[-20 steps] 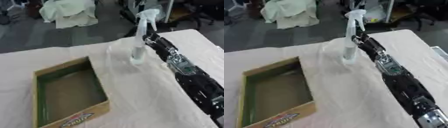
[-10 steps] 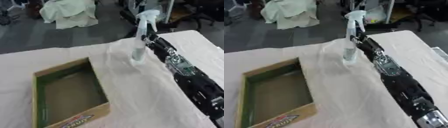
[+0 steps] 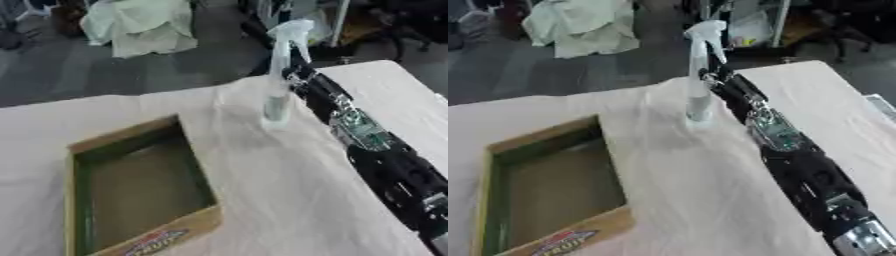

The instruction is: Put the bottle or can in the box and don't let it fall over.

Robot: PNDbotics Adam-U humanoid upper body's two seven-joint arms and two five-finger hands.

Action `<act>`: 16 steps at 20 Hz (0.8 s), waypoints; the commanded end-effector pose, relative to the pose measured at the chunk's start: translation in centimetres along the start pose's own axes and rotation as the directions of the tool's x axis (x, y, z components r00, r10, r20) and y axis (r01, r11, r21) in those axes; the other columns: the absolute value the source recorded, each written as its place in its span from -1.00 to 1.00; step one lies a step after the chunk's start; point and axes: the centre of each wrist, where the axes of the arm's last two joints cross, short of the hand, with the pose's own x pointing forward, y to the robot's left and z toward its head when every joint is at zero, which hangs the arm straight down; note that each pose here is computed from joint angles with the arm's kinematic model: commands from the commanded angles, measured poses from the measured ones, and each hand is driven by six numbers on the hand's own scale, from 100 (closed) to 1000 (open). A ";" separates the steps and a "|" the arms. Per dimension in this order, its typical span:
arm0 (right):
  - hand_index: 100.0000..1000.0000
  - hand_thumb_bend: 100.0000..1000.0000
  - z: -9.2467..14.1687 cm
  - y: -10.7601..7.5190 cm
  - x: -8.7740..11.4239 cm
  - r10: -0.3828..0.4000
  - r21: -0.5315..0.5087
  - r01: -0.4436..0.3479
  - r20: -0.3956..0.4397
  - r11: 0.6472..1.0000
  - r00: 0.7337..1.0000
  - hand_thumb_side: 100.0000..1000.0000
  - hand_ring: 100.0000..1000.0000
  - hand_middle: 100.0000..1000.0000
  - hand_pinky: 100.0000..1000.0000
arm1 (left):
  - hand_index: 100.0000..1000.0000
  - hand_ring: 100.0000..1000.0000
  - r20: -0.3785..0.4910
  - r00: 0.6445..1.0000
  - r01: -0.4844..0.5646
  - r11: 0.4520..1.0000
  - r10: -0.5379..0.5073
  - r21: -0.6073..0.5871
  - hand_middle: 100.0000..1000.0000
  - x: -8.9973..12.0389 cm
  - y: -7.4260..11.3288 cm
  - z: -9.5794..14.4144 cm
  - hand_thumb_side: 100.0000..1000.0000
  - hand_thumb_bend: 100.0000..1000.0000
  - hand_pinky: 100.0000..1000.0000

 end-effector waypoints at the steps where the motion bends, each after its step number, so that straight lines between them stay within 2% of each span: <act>1: 0.99 -1.00 -0.2 -1.6 1.6 0.047 -0.032 -0.047 0.019 0.998 0.999 0.04 0.97 1.00 0.96 | 0.54 0.72 0.022 1.000 0.014 1.000 -0.014 -0.008 1.00 0.6 0.1 -0.2 0.84 -0.99 1.00; 16: 1.00 -1.00 -0.2 -2.4 2.1 0.090 -0.027 -0.090 0.015 0.996 0.996 0.04 0.98 1.00 0.97 | 0.54 0.72 0.029 0.999 0.017 1.000 -0.017 -0.017 1.00 0.7 -0.1 -0.3 0.85 -1.00 1.00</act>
